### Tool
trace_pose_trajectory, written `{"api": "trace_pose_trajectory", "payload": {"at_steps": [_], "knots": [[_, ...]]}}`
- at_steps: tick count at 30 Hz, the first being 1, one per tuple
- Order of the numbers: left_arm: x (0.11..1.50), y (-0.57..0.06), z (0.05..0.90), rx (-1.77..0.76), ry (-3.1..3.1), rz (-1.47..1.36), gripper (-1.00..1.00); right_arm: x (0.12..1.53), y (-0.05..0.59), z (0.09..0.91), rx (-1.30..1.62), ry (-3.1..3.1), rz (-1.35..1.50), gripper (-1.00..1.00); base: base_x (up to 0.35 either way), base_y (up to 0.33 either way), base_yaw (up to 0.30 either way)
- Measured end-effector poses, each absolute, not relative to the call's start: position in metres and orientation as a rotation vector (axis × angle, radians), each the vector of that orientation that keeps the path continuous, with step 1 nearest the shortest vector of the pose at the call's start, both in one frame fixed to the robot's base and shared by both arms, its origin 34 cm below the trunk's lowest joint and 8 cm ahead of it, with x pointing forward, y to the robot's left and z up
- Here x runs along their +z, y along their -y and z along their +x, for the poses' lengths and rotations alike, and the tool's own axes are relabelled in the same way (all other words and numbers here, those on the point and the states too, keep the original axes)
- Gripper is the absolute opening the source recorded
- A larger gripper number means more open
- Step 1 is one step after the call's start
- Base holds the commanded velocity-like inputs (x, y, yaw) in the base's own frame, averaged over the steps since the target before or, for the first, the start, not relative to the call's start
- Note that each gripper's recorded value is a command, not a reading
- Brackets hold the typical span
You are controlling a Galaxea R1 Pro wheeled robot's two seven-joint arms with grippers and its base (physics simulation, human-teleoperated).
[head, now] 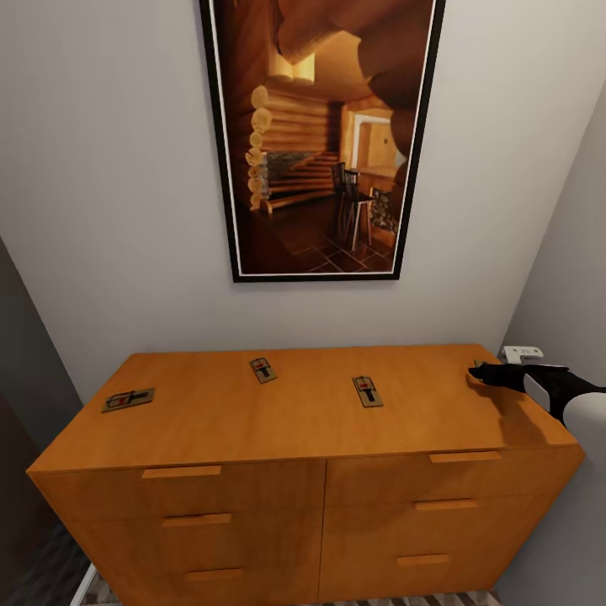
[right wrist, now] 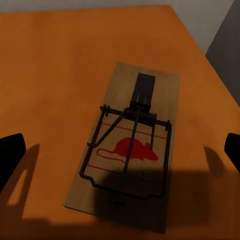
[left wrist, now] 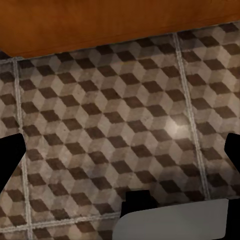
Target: Take the four mousetraps from the cabinet in the bathroom and place them on the bathroom floor. Make sure all four end up on the same floor surface, and ensure that at least two of them are either under or directly next to the same bathroom sink.
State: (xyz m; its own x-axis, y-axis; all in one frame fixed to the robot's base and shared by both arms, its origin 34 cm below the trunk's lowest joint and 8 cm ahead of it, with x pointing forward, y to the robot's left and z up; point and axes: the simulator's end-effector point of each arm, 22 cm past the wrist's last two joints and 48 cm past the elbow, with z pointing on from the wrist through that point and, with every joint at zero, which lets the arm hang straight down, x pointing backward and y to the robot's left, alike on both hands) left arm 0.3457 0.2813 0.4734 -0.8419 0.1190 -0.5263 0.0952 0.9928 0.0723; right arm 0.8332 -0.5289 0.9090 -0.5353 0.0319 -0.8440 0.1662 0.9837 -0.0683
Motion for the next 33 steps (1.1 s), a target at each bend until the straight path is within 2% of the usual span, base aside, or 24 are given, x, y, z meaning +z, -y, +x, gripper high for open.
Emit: {"api": "trace_pose_trajectory", "payload": {"at_steps": [33], "knots": [[0.468,-0.281,0.336,0.057,-2.605,0.152,1.0,0.894,0.528,0.838,-0.161,-2.142,0.153,1.0,0.0,0.0,0.0]]}}
